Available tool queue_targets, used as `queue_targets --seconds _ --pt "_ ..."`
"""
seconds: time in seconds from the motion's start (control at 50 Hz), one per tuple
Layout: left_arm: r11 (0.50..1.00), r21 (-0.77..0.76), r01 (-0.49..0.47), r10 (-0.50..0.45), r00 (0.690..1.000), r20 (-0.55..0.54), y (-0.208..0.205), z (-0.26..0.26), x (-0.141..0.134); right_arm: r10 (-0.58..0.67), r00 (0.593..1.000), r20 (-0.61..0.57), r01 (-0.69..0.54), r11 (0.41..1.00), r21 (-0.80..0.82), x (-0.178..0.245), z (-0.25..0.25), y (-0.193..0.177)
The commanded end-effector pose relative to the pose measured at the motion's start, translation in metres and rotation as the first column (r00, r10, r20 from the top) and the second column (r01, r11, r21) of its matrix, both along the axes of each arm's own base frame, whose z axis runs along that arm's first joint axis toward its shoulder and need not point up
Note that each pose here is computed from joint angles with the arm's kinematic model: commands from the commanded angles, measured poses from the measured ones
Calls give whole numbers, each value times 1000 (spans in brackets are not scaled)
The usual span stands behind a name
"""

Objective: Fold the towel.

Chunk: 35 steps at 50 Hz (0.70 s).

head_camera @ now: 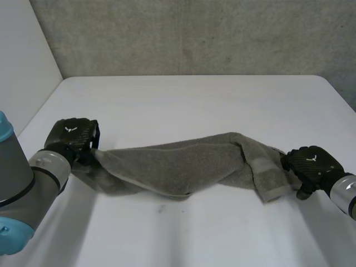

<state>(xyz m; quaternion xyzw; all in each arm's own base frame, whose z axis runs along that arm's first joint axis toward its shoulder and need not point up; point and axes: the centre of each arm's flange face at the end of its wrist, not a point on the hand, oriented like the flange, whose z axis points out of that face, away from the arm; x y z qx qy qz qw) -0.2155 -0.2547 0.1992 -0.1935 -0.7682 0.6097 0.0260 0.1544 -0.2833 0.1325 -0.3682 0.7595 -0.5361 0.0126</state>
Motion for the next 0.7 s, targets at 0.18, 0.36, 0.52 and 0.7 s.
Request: queue_targets --seconds 0.18,0.36,0.52,0.7 --pt "1000 8 0 0 1000 3 0 -3 0 -47 996 77 50 998 -44 -2 4 -23" --pt "1000 -23 5 -5 1000 7 10 18 2 -61 995 81 76 977 -199 -5 101 -9" --pt "1000 22 19 -20 1000 19 36 59 18 -59 997 43 65 987 -144 -4 170 16" --pt "999 -8 33 -33 999 13 29 79 33 -43 997 -61 36 994 -104 -5 189 19"
